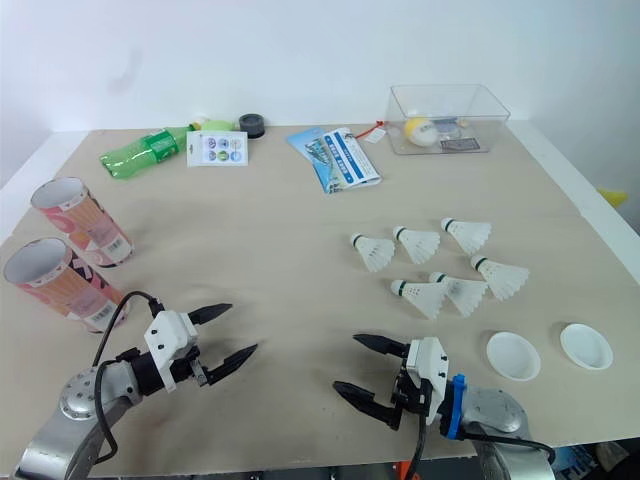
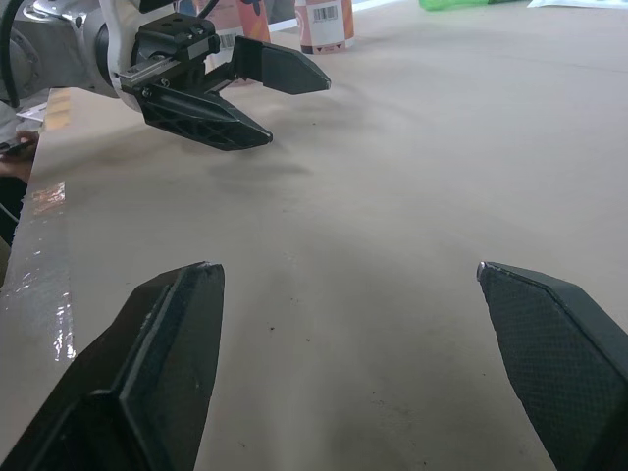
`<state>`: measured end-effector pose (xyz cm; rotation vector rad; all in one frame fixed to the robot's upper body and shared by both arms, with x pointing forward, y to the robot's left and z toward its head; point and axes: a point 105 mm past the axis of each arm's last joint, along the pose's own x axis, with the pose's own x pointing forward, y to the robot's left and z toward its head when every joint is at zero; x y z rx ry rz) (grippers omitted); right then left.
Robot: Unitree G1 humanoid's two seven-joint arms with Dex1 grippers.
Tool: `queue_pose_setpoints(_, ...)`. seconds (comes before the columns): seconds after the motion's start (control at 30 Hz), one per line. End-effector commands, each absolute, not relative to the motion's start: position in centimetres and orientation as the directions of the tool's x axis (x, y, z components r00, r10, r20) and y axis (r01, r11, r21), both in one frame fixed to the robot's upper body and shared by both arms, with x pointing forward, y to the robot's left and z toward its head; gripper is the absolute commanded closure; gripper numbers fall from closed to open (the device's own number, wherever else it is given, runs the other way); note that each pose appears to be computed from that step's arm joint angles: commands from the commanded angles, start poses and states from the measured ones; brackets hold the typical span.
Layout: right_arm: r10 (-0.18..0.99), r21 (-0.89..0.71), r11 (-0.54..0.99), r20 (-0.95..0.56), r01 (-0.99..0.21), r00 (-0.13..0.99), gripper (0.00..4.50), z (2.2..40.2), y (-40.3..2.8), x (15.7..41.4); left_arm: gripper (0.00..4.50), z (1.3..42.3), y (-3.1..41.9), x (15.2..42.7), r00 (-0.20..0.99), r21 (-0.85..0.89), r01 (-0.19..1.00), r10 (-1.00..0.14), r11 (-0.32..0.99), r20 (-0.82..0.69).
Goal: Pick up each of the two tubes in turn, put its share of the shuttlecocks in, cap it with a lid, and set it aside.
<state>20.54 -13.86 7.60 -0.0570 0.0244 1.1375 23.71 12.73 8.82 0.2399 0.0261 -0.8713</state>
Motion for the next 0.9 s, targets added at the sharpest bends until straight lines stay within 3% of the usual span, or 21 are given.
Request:
queue_pose_setpoints(0.03,0.909,-0.076,0.414,-0.017,-0.907,0.416,0.07,8.8,-13.9,20.7,0.0,9.4,12.7,23.7,0.625,0.215,0.773,-0.774,0.596,-0.102)
queue_pose_setpoints(0.6,0.905,-0.108,0.422,-0.009,-0.9,0.425,0.07,9.6,-14.7,21.8,0.0,9.4,12.4,23.8,0.589,0.234,0.796,-0.803,0.558,-0.092)
queue_pose_setpoints(0.7,0.916,-0.122,0.399,0.002,-0.909,0.402,0.07,10.7,-14.7,22.4,0.0,9.3,12.4,23.9,0.598,0.235,0.789,-0.797,0.567,-0.085)
queue_pose_setpoints(0.8,0.95,-0.172,0.302,-0.024,-0.938,0.31,0.07,12.5,-14.3,22.8,0.0,9.2,12.4,23.9,0.62,0.228,0.773,-0.781,0.592,-0.073)
queue_pose_setpoints(0.9,0.967,-0.18,0.243,-0.03,-0.953,0.252,0.07,15.8,-13.5,24.9,0.0,9.2,12.7,24.0,0.679,0.206,0.724,-0.733,0.658,-0.048)
